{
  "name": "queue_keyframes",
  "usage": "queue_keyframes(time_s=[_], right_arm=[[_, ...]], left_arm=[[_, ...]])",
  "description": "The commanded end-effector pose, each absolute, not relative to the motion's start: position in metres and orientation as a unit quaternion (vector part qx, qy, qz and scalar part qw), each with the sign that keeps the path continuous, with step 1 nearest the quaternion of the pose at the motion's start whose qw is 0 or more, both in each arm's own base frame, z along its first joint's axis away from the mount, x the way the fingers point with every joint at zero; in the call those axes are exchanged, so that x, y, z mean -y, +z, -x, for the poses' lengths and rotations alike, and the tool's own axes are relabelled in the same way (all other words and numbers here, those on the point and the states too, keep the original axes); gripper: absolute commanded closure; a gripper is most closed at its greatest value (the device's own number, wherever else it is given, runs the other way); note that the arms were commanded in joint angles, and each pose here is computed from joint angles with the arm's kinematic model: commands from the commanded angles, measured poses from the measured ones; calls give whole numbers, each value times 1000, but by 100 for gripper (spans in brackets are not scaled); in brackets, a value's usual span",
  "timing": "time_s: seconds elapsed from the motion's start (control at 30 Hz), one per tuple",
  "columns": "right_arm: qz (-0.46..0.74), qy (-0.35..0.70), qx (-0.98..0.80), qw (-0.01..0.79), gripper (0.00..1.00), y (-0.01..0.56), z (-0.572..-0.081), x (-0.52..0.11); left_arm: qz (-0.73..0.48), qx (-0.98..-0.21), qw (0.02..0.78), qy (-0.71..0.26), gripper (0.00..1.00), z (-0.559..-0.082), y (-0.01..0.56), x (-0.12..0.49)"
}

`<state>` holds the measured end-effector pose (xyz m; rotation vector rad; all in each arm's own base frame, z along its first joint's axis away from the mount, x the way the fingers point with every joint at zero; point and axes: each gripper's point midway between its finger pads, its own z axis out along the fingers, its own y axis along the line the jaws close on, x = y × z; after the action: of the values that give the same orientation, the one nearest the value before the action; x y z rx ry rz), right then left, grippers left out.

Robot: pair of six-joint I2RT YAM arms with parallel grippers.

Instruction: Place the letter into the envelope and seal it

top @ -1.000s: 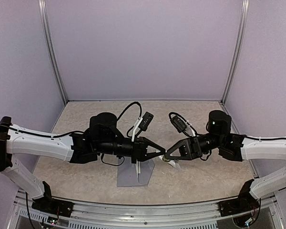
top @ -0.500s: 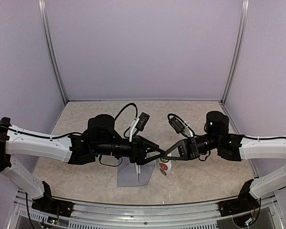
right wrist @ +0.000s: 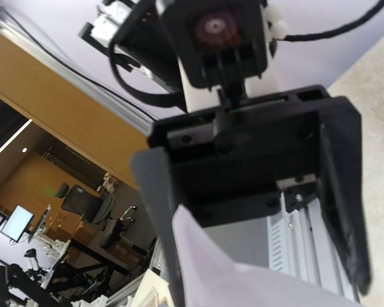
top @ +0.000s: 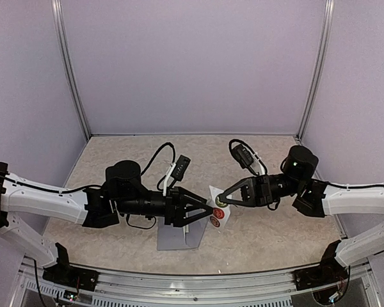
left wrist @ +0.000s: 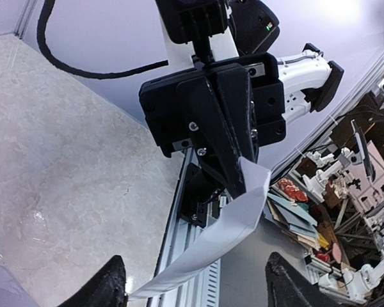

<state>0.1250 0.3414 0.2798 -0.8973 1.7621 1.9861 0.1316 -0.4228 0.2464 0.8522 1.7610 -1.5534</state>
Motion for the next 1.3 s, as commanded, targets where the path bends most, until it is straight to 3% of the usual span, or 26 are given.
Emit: queue_keyframes(time_s=[0.0, 0.2, 0.33, 0.6, 0.83, 1.03, 1.27], right_arm=[[334, 714, -589, 178, 100, 302, -118, -336], [340, 722, -579, 171, 100, 305, -112, -335], [341, 722, -578, 167, 100, 304, -111, -335], [335, 720, -585, 164, 100, 301, -113, -336], [332, 719, -590, 159, 100, 297, -113, -337], [329, 715, -598, 153, 100, 293, -114, -339], [320, 705, -618, 137, 100, 279, -117, -343]], left_arm=[[-333, -638, 326, -613, 37, -125, 263, 426], [-339, -623, 329, -623, 34, -124, 270, 432], [-348, -611, 322, -634, 38, -118, 274, 437], [-347, -600, 320, -646, 68, -114, 278, 438], [-344, -595, 315, -655, 76, -113, 279, 439], [-339, -594, 318, -656, 98, -115, 280, 440], [-334, -592, 325, -658, 100, -117, 283, 440]])
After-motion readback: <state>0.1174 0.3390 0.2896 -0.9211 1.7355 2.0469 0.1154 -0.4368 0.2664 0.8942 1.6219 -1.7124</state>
